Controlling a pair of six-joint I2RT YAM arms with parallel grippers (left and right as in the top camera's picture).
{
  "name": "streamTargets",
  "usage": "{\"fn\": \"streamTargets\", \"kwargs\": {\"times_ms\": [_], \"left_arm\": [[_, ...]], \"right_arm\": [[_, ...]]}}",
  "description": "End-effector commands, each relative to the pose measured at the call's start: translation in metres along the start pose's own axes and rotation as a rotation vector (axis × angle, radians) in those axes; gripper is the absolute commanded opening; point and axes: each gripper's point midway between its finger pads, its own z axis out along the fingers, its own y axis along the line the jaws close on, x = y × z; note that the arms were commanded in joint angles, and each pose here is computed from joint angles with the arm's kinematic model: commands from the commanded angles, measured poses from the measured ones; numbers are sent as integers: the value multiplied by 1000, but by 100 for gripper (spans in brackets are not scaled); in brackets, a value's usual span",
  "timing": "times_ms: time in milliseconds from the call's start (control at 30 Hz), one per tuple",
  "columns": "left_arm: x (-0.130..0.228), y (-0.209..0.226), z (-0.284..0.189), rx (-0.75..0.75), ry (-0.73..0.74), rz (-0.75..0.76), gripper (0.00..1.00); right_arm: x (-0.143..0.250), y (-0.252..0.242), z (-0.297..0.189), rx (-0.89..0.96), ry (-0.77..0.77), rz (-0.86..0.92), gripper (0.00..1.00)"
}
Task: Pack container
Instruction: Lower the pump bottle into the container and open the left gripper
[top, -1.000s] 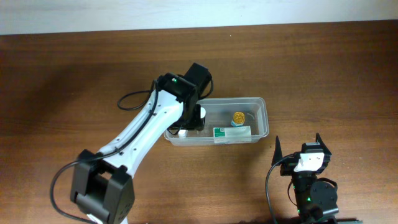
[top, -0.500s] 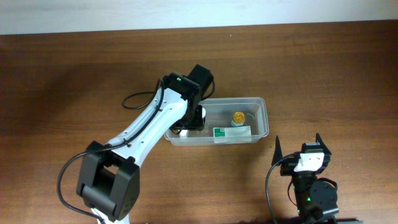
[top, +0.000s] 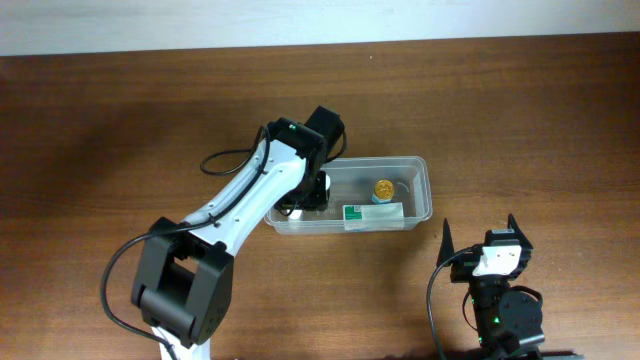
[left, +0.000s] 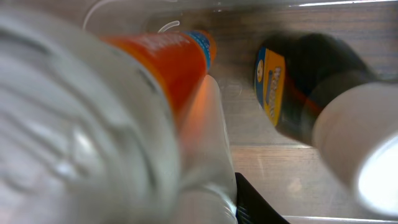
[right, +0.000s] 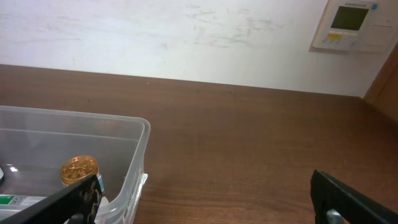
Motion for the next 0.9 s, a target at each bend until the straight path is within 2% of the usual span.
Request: {"fn": "streamTargets", "kwargs": {"times_ms": [0, 67, 133, 567, 867], "left_arm": [[2, -1, 3, 1, 13, 0, 27], [2, 0, 3, 0, 15, 11, 44], [3, 0, 3, -2, 19, 12, 48], [7, 3, -2, -11, 37, 14, 51], [-7, 0, -44, 13, -6, 16, 51]], "right_arm": [[2, -3, 0, 15, 1, 5, 98], [2, -3, 0, 15, 1, 5, 98], [2, -3, 0, 15, 1, 5, 99], [2, -3, 0, 15, 1, 5, 98], [2, -3, 0, 15, 1, 5, 98]]}}
